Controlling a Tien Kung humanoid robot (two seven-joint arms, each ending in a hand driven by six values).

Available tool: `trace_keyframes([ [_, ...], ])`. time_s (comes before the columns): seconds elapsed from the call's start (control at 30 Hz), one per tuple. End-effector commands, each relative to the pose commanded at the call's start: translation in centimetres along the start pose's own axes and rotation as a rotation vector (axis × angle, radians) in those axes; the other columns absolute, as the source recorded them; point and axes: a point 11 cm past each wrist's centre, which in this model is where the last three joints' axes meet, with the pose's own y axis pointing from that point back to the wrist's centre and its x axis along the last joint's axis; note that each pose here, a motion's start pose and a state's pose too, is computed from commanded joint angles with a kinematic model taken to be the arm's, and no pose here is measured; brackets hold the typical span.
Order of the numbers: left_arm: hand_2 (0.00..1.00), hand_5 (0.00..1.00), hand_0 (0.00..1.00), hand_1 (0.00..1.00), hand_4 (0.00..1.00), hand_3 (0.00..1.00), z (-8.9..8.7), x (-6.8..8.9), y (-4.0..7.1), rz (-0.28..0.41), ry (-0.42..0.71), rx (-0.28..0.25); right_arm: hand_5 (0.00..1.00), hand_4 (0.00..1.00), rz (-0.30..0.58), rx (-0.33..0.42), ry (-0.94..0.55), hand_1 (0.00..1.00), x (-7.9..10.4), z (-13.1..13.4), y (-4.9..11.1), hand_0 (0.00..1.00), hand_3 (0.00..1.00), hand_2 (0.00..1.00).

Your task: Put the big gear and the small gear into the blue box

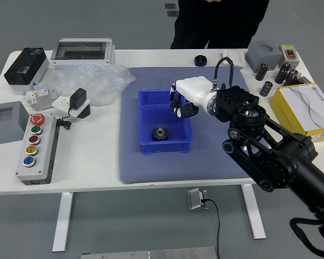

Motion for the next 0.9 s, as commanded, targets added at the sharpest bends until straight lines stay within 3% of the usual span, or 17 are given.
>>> trace_keyframes([
  [0.23,0.737,0.251,0.779,0.747,0.546,0.678,0.1,0.0,0.0,0.0,0.0,-0.002,0.436,0.845,-0.006,-0.017,-0.006,0.758,-0.1,0.6,0.0,0.815,0.975,0.867],
  [0.37,0.737,0.251,0.779,0.747,0.546,0.678,0.2,0.0,0.0,0.0,0.001,-0.004,0.436,0.845,0.023,-0.046,-0.038,0.758,0.4,2.3,0.6,0.815,0.975,0.867],
  [0.4,0.736,0.249,0.779,0.747,0.545,0.678,0.1,0.0,0.0,0.001,0.001,-0.004,0.428,0.812,0.037,-0.061,-0.056,0.734,0.5,3.0,0.8,0.795,0.911,0.821],
  [0.57,0.736,0.249,0.779,0.747,0.545,0.678,0.0,0.2,0.0,0.005,0.006,-0.002,0.428,0.812,0.112,-0.153,-0.189,0.734,0.5,7.9,2.5,0.795,0.911,0.821],
  [0.6,0.737,0.25,0.779,0.747,0.545,0.678,-0.1,0.2,0.0,0.006,0.006,-0.001,0.388,0.592,0.129,-0.174,-0.226,0.734,0.4,9.0,3.0,0.793,0.836,0.787],
  [0.77,0.737,0.25,0.779,0.747,0.545,0.678,0.1,0.4,0.0,0.009,0.008,-0.006,0.388,0.592,0.218,-0.232,-0.372,0.734,0.3,13.1,5.1,0.793,0.836,0.787],
  [0.8,0.737,0.249,0.779,0.747,0.545,0.678,0.1,0.4,0.0,0.01,0.008,-0.007,0.464,0.583,0.238,-0.241,-0.405,0.779,0.3,13.8,5.4,0.833,0.847,0.856],
  [0.9,0.737,0.249,0.779,0.747,0.545,0.678,0.1,0.5,0.1,0.013,0.008,-0.007,0.464,0.583,0.295,-0.258,-0.497,0.779,0.5,15.6,6.6,0.833,0.847,0.856],
])
